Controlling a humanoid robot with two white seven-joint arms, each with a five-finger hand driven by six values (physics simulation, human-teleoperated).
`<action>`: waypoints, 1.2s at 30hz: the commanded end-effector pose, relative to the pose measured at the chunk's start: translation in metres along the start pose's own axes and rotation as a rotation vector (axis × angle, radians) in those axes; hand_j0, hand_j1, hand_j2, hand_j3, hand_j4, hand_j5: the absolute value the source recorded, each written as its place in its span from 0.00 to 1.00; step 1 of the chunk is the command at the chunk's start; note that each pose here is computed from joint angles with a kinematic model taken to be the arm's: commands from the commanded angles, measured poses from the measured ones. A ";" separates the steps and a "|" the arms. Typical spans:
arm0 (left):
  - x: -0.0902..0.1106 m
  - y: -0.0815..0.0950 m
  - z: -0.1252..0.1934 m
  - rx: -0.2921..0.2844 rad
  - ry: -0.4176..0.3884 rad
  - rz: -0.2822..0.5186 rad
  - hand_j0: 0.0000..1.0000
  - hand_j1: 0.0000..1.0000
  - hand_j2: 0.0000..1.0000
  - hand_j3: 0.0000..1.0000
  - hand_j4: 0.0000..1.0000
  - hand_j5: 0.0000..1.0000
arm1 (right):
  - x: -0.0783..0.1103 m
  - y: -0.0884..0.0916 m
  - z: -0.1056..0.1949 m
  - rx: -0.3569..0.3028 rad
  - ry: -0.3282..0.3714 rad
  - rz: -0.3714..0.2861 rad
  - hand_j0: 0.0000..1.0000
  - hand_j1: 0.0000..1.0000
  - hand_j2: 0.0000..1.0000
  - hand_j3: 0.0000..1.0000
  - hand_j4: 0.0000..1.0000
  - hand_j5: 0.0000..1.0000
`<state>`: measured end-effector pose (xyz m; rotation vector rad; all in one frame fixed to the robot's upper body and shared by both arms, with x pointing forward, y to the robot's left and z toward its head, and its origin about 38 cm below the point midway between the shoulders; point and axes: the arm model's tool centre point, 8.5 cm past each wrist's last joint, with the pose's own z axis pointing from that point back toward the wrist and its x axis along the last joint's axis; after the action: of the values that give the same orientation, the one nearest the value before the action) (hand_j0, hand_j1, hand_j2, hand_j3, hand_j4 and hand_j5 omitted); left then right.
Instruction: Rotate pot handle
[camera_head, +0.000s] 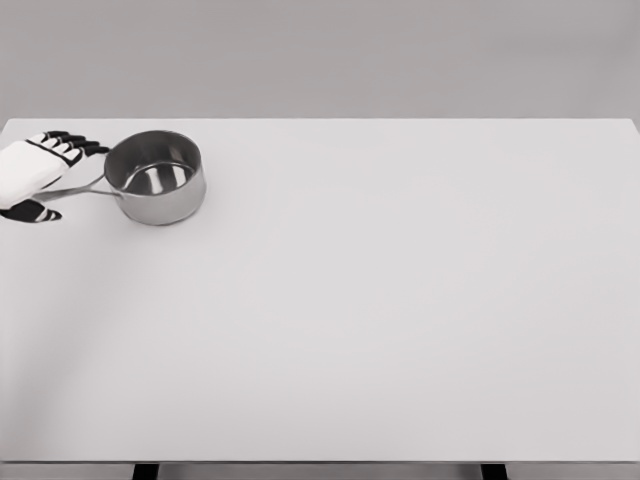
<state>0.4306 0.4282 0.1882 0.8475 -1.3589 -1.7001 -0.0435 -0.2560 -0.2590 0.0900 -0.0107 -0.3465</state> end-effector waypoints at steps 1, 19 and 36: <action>-0.004 -0.003 0.001 -0.003 0.010 0.013 1.00 1.00 1.00 1.00 1.00 1.00 | 0.000 0.000 0.000 0.000 0.000 0.000 1.00 1.00 1.00 1.00 1.00 1.00; -0.008 -0.007 0.000 -0.010 0.024 0.030 1.00 1.00 1.00 1.00 1.00 1.00 | 0.000 0.000 0.000 0.000 0.000 0.000 1.00 1.00 1.00 1.00 1.00 1.00; -0.003 -0.007 -0.001 -0.006 0.008 0.031 1.00 1.00 1.00 1.00 1.00 1.00 | 0.000 0.000 0.000 0.000 0.000 0.000 1.00 1.00 1.00 1.00 1.00 1.00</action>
<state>0.4317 0.4308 0.1801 0.8262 -1.3483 -1.6808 -0.0435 -0.2560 -0.2590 0.0900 -0.0106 -0.3464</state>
